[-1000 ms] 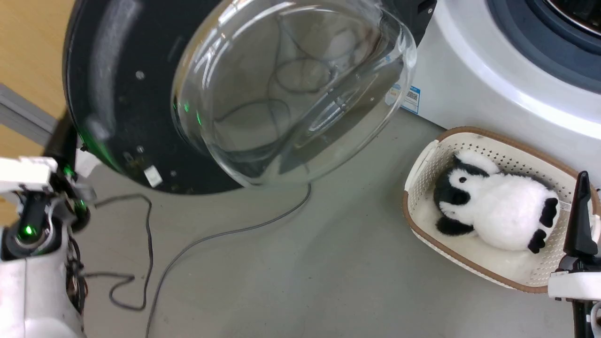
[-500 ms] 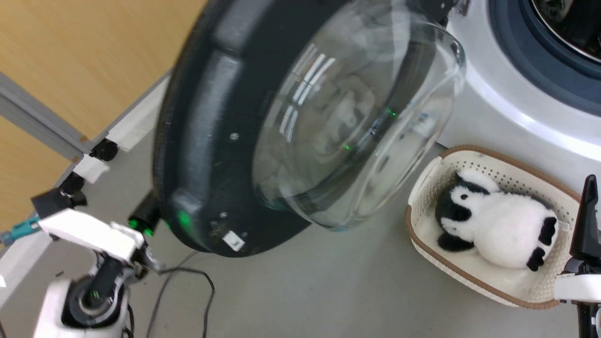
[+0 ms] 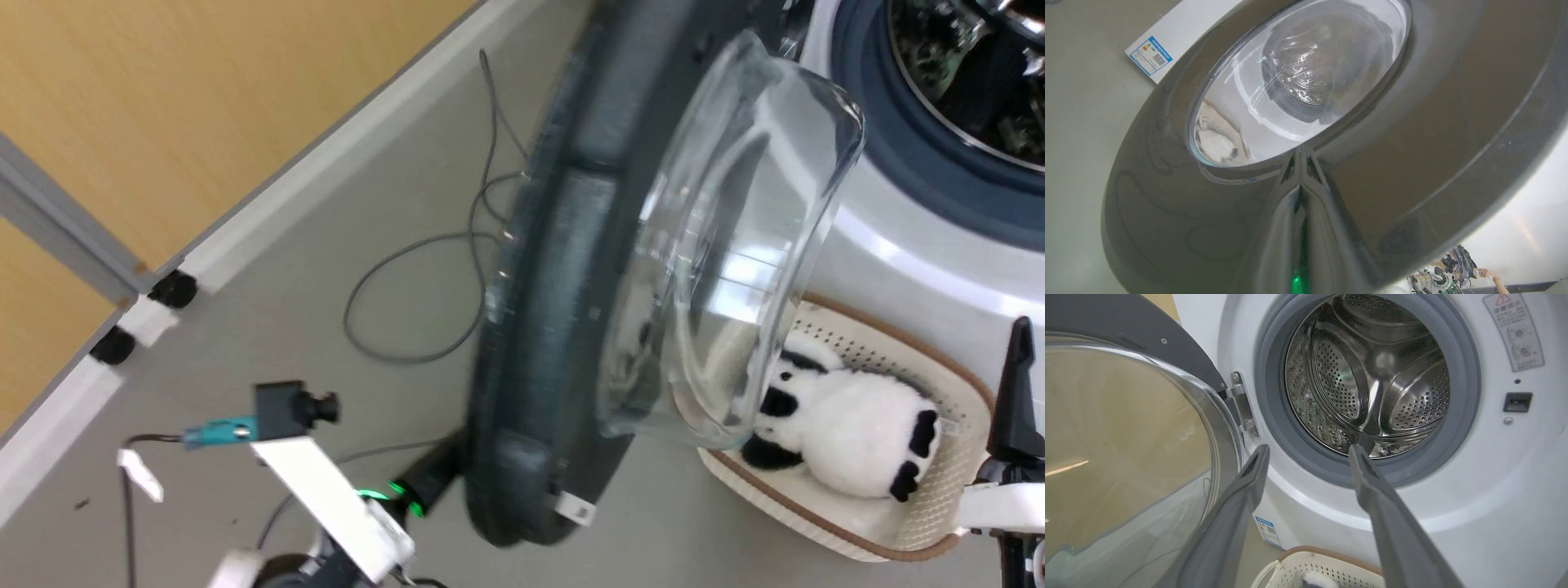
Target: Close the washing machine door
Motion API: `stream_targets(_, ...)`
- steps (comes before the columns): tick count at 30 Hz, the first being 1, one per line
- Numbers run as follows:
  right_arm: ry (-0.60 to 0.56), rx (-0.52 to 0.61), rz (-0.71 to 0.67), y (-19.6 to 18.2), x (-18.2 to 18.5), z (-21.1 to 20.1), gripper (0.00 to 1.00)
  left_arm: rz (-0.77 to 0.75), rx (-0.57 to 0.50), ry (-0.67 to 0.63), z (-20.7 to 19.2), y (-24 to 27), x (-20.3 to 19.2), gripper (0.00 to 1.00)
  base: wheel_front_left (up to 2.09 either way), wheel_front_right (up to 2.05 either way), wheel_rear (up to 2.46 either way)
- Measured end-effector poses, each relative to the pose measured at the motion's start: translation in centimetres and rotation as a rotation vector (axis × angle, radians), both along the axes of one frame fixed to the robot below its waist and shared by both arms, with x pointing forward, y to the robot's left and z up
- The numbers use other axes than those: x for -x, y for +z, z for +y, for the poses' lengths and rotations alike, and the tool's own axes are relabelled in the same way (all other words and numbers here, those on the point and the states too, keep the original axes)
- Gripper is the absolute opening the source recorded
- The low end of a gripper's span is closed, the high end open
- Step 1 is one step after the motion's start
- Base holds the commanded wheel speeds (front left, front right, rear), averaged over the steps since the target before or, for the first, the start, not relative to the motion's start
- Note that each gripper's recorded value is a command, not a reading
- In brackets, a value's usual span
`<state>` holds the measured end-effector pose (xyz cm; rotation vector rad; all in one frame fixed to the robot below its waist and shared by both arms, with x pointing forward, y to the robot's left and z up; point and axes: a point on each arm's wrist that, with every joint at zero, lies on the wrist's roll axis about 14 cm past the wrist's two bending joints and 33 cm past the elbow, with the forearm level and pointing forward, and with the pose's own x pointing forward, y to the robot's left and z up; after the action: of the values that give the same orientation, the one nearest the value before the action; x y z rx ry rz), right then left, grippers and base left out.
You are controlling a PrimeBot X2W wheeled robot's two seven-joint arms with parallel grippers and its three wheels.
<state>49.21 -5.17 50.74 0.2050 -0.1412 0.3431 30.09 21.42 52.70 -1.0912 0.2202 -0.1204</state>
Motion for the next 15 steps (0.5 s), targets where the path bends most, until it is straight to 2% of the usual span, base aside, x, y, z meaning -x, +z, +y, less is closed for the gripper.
stream_targets(5,-0.05,0.006,-0.008,0.7,0.5,-2.1,1.0,-0.011,0.015,-0.148,-4.1,0.2,-0.3,0.0,0.0,0.0,0.0)
stream_targets(15,-0.211,0.022,-0.005,1.3,2.7,-8.9,1.0,-0.047,0.061,-0.426,-12.2,0.7,-2.3,0.0,0.0,0.0,0.0)
